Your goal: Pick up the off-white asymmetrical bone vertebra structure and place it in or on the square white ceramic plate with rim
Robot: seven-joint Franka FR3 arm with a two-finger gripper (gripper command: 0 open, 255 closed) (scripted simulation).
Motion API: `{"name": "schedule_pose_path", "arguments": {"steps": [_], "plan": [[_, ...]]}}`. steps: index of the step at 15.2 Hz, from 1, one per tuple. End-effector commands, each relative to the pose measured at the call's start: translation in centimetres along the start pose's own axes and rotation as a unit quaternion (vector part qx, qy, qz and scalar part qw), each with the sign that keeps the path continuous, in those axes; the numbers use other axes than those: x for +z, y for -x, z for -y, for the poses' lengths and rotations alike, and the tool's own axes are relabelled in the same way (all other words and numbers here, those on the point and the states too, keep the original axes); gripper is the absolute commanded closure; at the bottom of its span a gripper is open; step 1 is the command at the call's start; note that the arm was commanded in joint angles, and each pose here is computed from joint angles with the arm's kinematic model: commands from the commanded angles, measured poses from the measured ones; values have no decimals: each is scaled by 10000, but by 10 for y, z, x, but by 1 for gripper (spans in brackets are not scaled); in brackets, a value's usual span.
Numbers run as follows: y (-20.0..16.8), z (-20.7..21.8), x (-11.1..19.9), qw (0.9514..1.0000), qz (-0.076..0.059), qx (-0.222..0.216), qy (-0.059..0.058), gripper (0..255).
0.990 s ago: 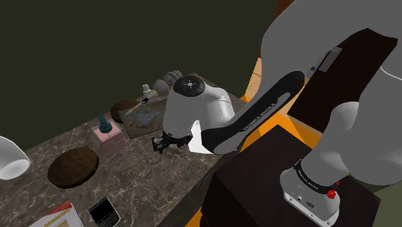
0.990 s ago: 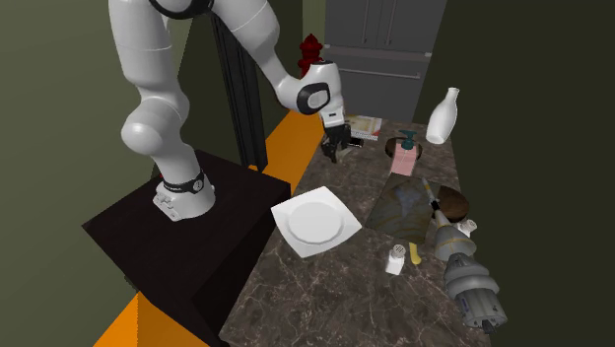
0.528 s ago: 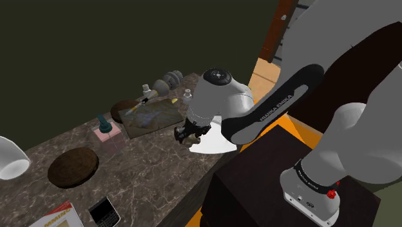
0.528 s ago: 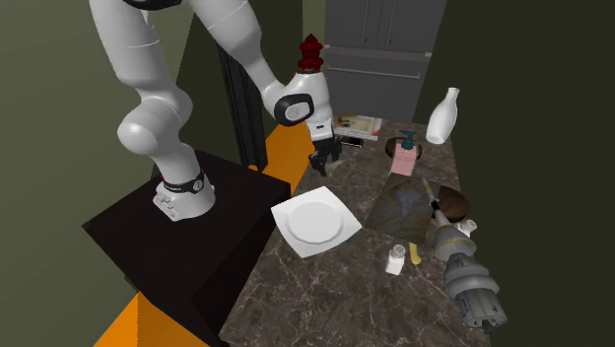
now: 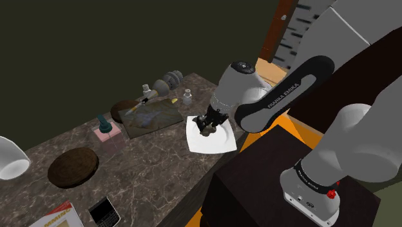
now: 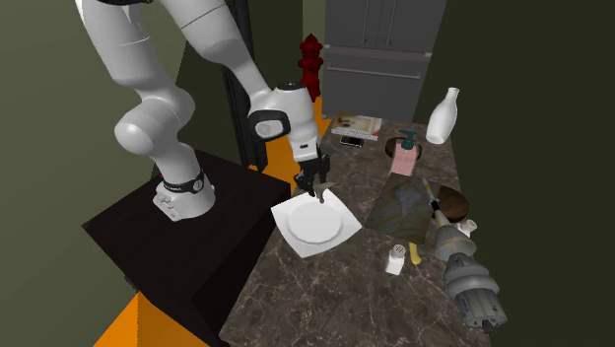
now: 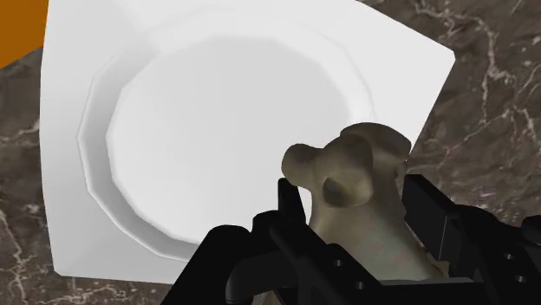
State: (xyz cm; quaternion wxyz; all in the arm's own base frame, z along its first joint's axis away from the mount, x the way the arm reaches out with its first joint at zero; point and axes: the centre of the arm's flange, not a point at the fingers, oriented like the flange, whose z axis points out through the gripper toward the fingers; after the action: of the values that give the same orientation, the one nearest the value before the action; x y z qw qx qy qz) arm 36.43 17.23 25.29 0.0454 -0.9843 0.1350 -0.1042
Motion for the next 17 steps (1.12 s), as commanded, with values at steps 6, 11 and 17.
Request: {"name": "schedule_pose_path", "arguments": {"steps": [6,11,17], "plan": [[-13,-50,16,10000,-1,-16,-1,255],[-8,-53,42,10000,-2,-16,-1,255],[-4,-55,60,10000,-2,-16,-1,255]]}}
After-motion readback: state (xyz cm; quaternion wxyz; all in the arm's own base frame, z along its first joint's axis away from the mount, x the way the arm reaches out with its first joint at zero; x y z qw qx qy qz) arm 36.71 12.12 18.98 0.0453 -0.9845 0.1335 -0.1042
